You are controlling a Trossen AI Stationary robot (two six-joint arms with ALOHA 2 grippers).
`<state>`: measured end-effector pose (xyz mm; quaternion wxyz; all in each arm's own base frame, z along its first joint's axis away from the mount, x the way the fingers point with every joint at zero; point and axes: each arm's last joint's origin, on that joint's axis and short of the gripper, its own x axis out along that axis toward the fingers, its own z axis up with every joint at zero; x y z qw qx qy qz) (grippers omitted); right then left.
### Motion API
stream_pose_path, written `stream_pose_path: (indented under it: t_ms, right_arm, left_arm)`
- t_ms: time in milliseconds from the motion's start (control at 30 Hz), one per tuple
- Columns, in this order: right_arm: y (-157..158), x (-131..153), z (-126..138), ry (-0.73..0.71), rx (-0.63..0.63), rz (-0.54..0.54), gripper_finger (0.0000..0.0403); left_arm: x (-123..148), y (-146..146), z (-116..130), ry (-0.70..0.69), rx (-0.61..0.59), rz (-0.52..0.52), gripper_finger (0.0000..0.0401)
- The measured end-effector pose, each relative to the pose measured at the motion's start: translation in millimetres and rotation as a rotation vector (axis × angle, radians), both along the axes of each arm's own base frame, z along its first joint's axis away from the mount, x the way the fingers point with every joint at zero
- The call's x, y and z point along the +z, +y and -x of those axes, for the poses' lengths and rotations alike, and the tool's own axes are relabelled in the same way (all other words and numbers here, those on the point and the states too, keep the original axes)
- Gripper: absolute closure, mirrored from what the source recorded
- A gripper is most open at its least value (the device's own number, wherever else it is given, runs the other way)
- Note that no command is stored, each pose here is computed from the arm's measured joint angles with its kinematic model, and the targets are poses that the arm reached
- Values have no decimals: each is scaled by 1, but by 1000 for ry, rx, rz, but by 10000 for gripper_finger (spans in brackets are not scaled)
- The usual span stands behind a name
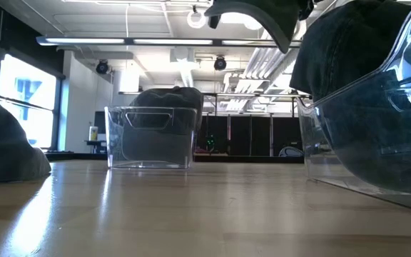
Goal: Pick & Place hat
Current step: Put the dark gray cap into the bottom transparent bin
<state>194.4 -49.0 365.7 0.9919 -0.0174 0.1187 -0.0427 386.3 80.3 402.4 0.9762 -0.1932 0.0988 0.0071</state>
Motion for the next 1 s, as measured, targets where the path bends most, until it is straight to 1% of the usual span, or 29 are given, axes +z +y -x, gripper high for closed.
stream_pose_path:
  t_ms: [33, 67, 100, 167, 233, 333, 433, 533, 600, 667, 733, 800, 833, 900, 1000]
  right_arm:
    - [0, -1, 0, 5, 6, -19, 356]
    - [1, 0, 2, 1, 23, -36, 378]
    - [3, 2, 4, -10, 51, -59, 389]
    - [5, 5, 6, -32, 117, -155, 380]
    - [7, 8, 7, -25, 182, -264, 379]
    - [11, 21, 12, -26, 305, -362, 396]
    - [14, 35, 17, -36, 438, -463, 391]
    - [15, 40, 19, -26, 476, -538, 392]
    - [15, 40, 19, -21, 475, -556, 398]
    - [14, 39, 18, -14, 471, -562, 398]
    - [13, 37, 15, -6, 467, -567, 394]
    - [11, 36, 11, -3, 450, -565, 393]
    - [10, 35, 10, -3, 440, -562, 395]
    - [9, 34, 8, 1, 436, -559, 399]
    - [9, 33, 5, 6, 434, -560, 398]
  left_arm:
    - [1, 0, -1, -16, -22, -13, 395]
    - [3, -1, -1, -38, -59, -39, 391]
    - [5, -2, -1, -65, -109, -72, 384]
    - [8, -5, -1, -107, -191, -130, 358]
    - [8, -6, -1, -117, -248, -159, 319]
    - [8, -3, 1, -122, -307, -175, 246]
    - [8, 2, 3, -138, -362, -209, 172]
    - [10, 3, 4, -147, -381, -215, 110]
    - [16, 2, 5, -138, -353, -221, 83]
    - [27, -2, 5, -145, -297, -257, 68]
    - [39, -6, 7, -163, -232, -315, 63]
    - [49, -12, 8, -194, -231, -361, 62]
    - [50, -15, 7, -202, -245, -369, 62]
    - [46, -19, -2, -203, -265, -362, 62]
    - [30, -18, -12, -135, -273, -322, 62]
